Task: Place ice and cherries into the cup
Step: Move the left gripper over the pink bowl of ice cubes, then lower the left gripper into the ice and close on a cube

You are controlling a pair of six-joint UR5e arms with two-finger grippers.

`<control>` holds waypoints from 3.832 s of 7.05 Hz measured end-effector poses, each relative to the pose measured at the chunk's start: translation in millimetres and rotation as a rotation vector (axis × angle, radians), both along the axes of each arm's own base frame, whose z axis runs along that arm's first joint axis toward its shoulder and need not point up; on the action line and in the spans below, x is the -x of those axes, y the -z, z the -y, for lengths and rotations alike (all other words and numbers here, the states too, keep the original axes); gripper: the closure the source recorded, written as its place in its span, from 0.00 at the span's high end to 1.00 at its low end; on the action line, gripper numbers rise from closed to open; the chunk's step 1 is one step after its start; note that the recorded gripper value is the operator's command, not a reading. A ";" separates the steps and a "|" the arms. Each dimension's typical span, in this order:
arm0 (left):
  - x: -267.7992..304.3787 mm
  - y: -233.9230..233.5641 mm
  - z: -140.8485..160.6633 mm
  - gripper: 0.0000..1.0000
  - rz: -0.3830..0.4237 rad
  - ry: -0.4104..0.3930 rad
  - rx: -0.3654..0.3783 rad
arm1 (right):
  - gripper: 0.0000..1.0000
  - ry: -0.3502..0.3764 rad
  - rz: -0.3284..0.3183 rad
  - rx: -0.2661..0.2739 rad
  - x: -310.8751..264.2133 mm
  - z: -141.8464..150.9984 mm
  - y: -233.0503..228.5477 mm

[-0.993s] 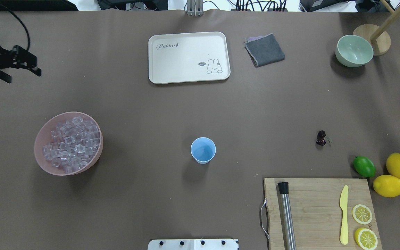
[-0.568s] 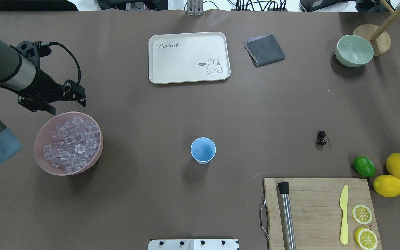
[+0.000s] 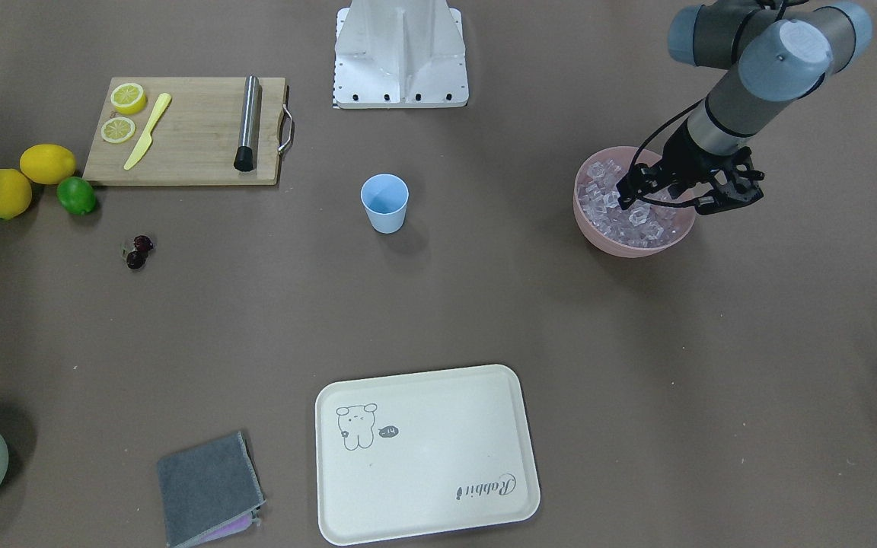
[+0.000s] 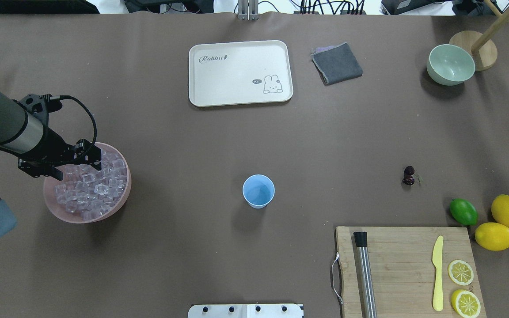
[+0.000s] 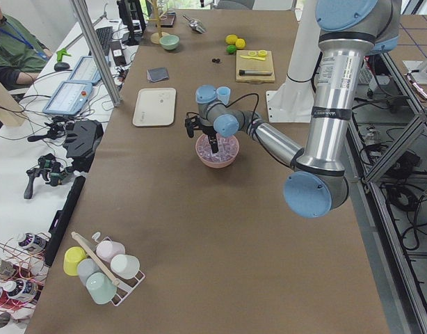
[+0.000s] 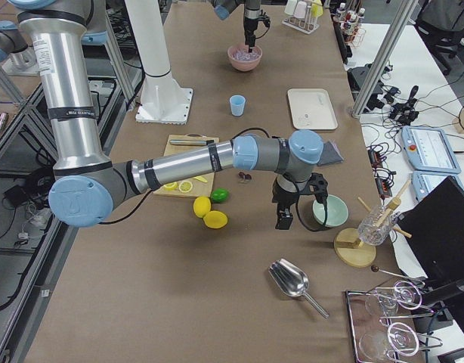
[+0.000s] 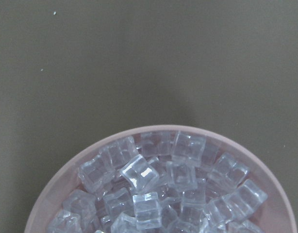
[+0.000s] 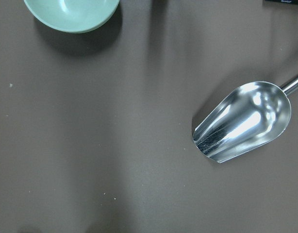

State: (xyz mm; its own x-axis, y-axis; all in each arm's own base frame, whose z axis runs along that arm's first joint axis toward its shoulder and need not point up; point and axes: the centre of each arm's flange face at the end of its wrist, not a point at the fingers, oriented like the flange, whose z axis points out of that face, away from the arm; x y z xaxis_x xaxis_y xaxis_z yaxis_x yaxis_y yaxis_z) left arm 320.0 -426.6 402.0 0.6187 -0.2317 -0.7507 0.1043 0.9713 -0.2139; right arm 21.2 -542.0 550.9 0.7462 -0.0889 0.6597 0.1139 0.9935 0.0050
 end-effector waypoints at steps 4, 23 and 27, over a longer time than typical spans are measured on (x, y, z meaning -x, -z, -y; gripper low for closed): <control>-19.7 2.6 -21.2 0.99 -0.031 -0.069 0.050 | 1.00 0.000 0.004 0.005 0.2 -1.5 -2.1; -62.5 -12.6 -36.0 0.07 -0.055 0.007 0.237 | 1.00 0.000 0.006 0.007 0.2 -3.1 -2.9; -31.0 0.3 -11.8 0.01 -0.106 0.022 0.240 | 1.00 0.000 0.013 0.007 0.7 -3.1 -2.2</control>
